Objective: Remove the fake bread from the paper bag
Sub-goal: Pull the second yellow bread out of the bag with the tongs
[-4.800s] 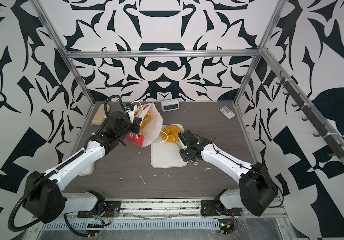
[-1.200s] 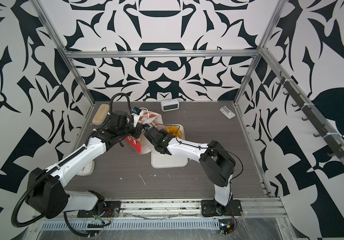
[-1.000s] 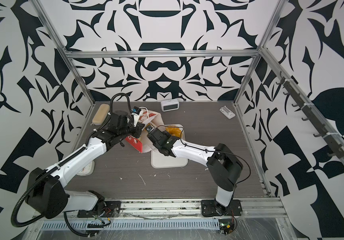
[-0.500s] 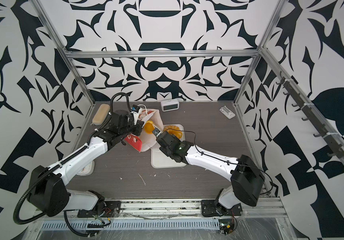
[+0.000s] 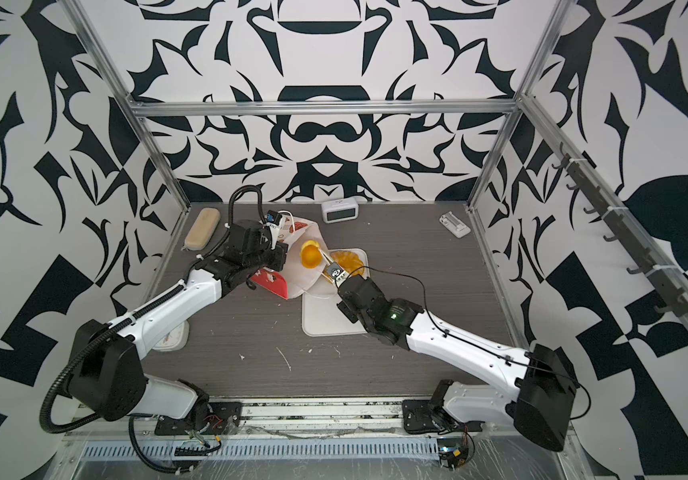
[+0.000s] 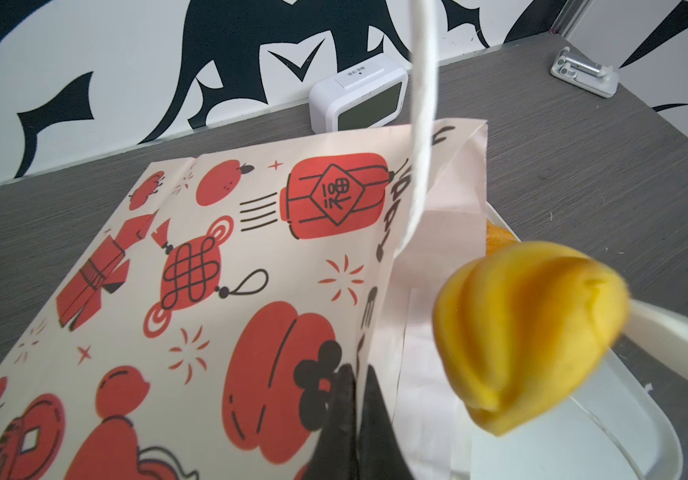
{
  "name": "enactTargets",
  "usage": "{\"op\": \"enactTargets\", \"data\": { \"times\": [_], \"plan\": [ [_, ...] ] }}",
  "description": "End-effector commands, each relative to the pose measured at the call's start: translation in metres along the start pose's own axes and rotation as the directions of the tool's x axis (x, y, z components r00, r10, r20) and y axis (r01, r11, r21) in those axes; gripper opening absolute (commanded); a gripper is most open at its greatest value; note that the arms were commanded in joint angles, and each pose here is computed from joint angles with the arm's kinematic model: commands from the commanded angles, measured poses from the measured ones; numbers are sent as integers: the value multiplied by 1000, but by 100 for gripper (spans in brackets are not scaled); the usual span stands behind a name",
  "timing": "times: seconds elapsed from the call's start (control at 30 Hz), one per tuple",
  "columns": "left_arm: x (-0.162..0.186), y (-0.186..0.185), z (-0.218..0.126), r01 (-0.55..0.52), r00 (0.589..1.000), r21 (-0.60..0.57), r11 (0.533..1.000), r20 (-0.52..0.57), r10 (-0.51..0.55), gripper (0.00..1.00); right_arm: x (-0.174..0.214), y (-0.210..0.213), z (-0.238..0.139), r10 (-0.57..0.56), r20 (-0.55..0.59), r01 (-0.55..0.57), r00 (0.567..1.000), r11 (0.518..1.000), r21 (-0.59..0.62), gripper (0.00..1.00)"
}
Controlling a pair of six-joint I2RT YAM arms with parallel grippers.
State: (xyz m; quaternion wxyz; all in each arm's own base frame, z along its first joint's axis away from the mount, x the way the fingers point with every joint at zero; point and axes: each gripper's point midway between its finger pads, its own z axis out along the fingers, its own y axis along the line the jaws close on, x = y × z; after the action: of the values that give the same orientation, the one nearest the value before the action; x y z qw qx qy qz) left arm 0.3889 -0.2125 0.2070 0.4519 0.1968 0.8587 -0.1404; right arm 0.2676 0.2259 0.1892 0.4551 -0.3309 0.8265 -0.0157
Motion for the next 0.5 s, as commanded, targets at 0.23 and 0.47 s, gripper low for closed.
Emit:
{"op": "enactTargets", "data": {
  "times": [0.23, 0.47],
  "plan": [
    [-18, 9, -2, 20, 999, -43, 999, 43, -19, 0, 19, -39, -51, 105, 26, -107, 994, 990, 96, 12],
    [-21, 20, -10, 30, 997, -82, 996, 66, -25, 0, 45, -49, -62, 99, -106, -84, 989, 987, 136, 13]
  ]
}}
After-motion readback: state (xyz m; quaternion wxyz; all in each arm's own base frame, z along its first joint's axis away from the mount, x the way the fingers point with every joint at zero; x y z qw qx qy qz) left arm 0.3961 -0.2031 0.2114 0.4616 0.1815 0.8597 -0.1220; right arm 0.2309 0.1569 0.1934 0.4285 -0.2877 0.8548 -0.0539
